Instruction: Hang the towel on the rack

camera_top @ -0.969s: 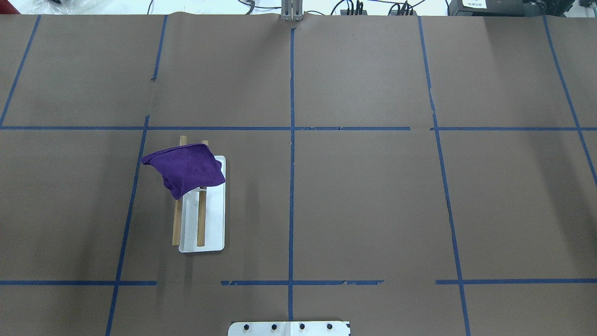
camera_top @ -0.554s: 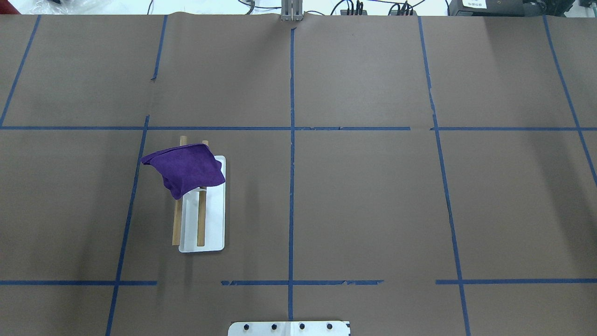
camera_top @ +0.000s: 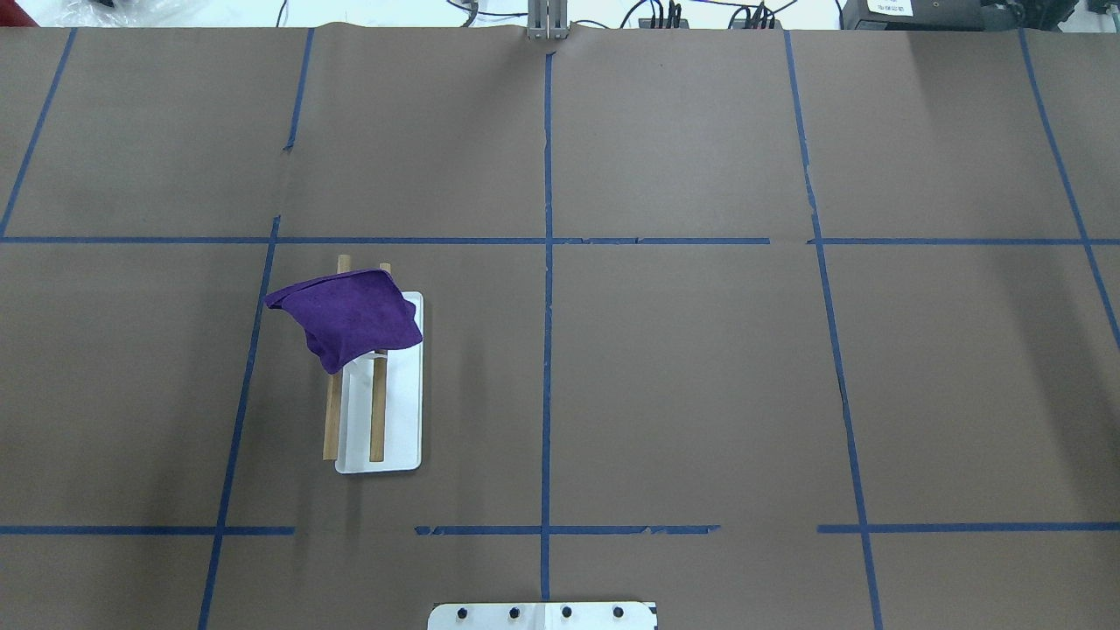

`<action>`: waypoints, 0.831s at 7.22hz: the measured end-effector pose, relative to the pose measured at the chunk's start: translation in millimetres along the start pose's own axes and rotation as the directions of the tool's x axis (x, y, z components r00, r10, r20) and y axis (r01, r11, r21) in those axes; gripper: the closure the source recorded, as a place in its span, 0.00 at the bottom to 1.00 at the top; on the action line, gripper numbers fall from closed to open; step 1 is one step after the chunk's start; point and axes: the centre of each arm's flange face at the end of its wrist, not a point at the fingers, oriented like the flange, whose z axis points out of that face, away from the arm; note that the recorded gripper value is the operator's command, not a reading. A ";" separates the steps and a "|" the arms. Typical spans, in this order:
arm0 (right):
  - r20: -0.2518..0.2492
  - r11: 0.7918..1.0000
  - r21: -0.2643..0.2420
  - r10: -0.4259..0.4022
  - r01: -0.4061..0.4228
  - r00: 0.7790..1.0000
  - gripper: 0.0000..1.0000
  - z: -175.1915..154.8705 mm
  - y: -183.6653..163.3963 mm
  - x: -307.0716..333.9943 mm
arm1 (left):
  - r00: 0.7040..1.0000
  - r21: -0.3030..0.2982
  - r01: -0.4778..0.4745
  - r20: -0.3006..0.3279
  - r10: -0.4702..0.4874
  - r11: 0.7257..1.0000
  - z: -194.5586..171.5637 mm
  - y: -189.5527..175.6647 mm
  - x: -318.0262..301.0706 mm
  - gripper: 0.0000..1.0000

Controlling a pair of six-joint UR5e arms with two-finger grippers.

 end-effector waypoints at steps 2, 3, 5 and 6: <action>0.000 1.000 0.001 -0.003 0.003 1.000 0.00 0.2 0.4 -1.1 | 1.000 0.016 -0.022 0.006 0.022 1.000 -9.2 -11.8 9.4 0.00; -0.001 1.000 0.002 -0.007 0.007 1.000 0.00 -0.6 -0.5 -2.7 | 0.999 0.023 -0.032 0.008 0.031 0.999 -13.0 -16.9 13.7 0.00; -0.003 1.000 0.006 -0.014 0.014 1.000 0.00 -2.6 -2.4 -5.4 | 0.999 0.037 -0.051 0.013 0.050 0.998 -20.8 -20.5 23.1 0.00; -0.004 1.000 0.010 -0.018 0.018 1.000 0.00 -4.6 0.2 -8.1 | 0.998 0.040 -0.054 0.013 0.054 0.998 -22.2 -18.5 25.3 0.00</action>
